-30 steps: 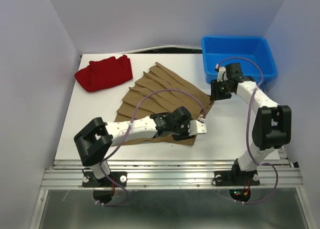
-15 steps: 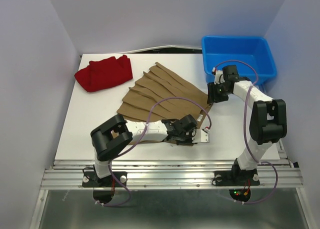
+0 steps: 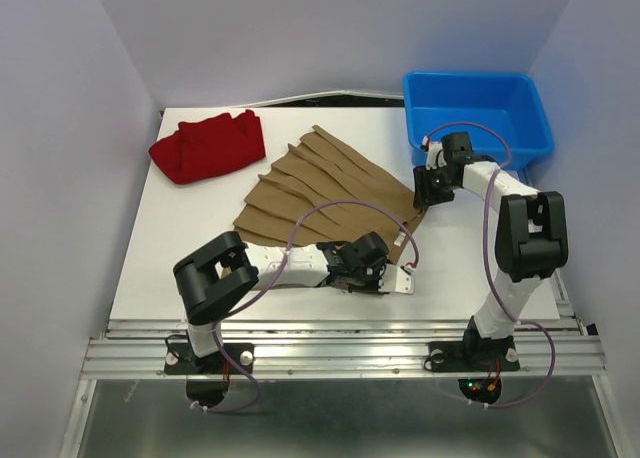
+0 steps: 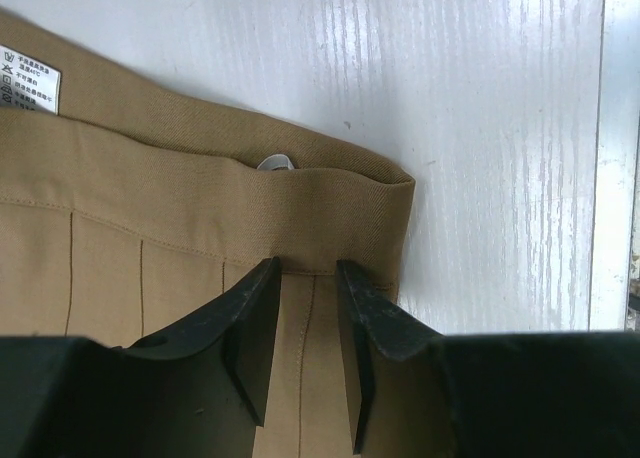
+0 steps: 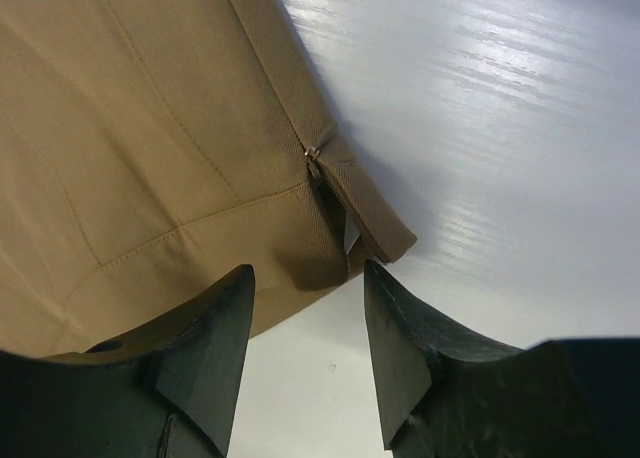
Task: Fold and stack the skirts
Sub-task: Flatten the skirt out
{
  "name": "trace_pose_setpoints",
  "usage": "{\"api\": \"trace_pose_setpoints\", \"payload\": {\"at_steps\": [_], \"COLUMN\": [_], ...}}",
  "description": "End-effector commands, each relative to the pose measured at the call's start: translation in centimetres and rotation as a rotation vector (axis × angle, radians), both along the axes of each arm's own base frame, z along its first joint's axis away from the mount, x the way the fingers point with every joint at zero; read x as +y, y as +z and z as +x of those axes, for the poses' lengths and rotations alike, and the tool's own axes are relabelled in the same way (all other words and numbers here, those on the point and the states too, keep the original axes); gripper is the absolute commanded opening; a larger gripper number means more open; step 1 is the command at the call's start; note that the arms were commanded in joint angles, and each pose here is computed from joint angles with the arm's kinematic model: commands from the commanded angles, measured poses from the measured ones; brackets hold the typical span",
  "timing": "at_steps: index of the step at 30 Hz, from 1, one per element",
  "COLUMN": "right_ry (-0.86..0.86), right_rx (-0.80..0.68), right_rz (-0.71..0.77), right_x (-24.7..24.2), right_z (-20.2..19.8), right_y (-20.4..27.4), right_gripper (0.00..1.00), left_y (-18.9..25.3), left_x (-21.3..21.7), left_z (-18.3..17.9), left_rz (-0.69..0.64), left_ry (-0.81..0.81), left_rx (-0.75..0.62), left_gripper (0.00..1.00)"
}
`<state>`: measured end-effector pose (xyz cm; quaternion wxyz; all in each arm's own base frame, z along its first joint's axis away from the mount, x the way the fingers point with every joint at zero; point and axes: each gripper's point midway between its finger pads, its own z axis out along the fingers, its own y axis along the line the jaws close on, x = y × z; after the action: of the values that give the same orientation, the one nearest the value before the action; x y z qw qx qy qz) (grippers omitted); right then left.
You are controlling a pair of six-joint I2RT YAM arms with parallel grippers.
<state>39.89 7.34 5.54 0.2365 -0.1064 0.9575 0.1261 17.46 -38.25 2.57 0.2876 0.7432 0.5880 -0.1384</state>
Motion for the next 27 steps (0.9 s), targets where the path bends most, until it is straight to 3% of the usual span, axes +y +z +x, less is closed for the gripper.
{"api": "trace_pose_setpoints", "payload": {"at_steps": [1,7,10,14,17,24,27], "right_ry": [-0.027,-0.016,-0.021,-0.039,-0.048,-0.023,0.016], "right_rx": [-0.047,-0.003,-0.012,-0.045,-0.077,-0.164,-0.122], "right_rz": [-0.007,0.021,0.014,0.015,0.02,-0.063,-0.116], "right_x": [-0.2,0.3,0.2,0.1,0.2,-2.3,-3.1], "right_z": [2.3,2.0,2.4,3.2,3.6,3.9,3.0], "right_y": [-0.2,-1.3,-1.3,-0.1,1.5,5.3,3.7], "right_gripper": [0.53,0.5,0.39,0.12,0.01,0.01,0.01], "left_y": [-2.8,-2.7,-2.6,-3.0,-3.2,-4.1,-4.5], "left_x": [3.8,3.6,3.7,4.4,5.0,7.2,7.8], "left_z": [-2.8,-2.7,-2.9,-3.4,-3.9,-5.4,-6.0], "left_rz": [0.147,0.144,0.141,0.153,0.157,0.2,0.22], "left_ry": [-0.037,-0.031,-0.035,-0.036,-0.043,-0.076,-0.102], "left_rx": [0.1,0.101,0.107,0.12,0.132,0.176,0.193], "left_gripper": [0.41,0.41,0.41,0.4,0.35,0.26,0.22]}}
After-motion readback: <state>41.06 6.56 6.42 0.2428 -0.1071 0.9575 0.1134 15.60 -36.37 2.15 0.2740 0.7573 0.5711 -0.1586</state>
